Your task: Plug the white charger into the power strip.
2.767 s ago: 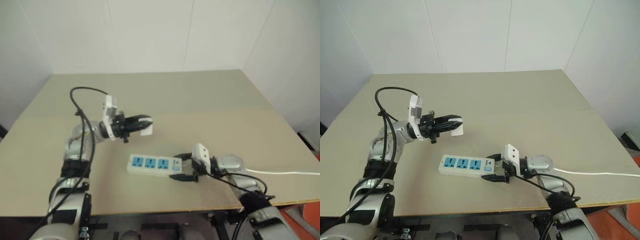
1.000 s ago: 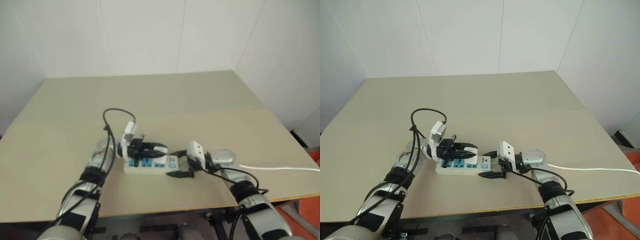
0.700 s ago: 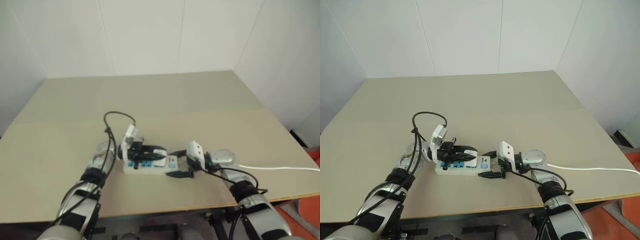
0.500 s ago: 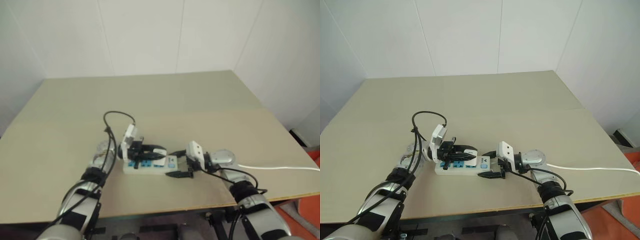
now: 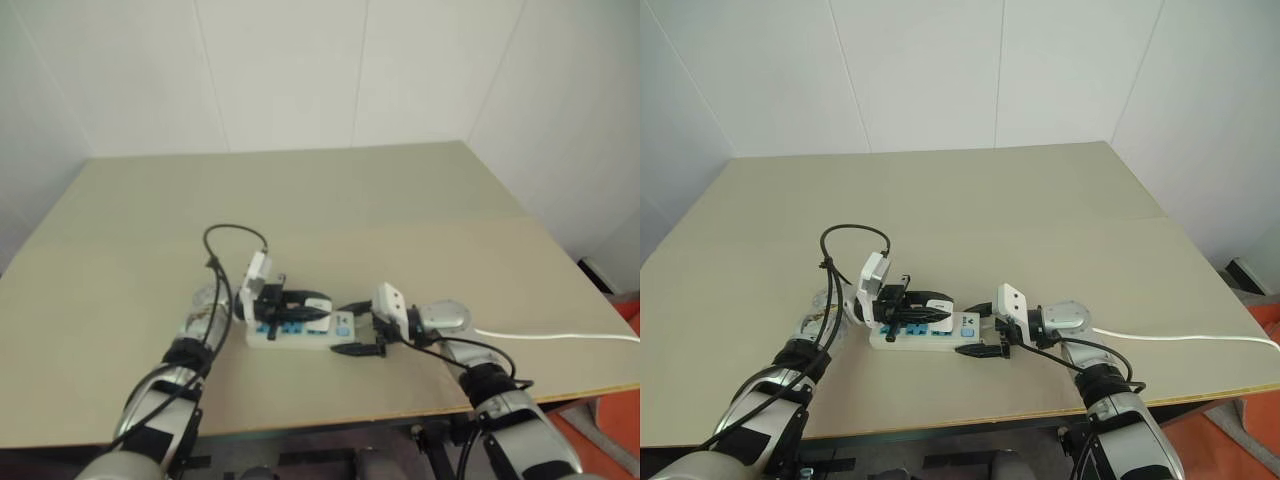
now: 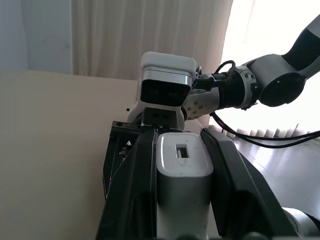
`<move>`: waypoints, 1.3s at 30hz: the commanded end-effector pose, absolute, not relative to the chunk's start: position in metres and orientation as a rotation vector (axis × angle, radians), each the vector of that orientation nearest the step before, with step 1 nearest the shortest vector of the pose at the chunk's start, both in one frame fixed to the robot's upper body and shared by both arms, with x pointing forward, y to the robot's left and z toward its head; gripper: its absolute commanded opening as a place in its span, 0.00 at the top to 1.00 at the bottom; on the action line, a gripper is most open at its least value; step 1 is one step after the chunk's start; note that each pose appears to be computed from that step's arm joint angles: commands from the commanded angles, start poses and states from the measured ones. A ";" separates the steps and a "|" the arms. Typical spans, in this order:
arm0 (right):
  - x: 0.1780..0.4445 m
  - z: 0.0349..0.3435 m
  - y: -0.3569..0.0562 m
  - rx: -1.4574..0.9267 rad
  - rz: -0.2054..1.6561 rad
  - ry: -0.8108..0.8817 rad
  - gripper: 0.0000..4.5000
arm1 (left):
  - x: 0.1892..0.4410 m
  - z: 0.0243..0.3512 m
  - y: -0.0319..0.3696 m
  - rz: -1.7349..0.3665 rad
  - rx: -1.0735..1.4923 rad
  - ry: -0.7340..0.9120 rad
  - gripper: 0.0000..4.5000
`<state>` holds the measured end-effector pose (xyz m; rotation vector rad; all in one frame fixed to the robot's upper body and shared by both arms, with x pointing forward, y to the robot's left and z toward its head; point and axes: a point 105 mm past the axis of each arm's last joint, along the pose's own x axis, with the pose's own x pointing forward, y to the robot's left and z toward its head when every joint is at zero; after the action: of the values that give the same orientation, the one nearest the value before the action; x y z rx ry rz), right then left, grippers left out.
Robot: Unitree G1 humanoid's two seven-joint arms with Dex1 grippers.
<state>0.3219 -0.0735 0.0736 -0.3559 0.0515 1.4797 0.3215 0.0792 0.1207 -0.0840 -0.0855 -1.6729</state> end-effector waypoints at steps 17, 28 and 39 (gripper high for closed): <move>0.309 0.047 -0.070 -0.361 1.521 0.171 0.24 | 0.312 0.096 0.088 -1.675 -0.087 0.011 0.77; 0.308 0.047 -0.068 -0.359 1.524 0.165 0.24 | 0.314 0.092 0.087 -1.690 -0.025 0.022 0.77; 0.302 0.047 -0.067 -0.357 1.537 0.166 0.24 | 0.319 0.083 0.083 -1.665 -0.030 0.041 0.77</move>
<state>0.3188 -0.0743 0.0719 -0.3459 0.0643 1.4612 0.3280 0.0789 0.1178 -0.0218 -0.1282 -1.6626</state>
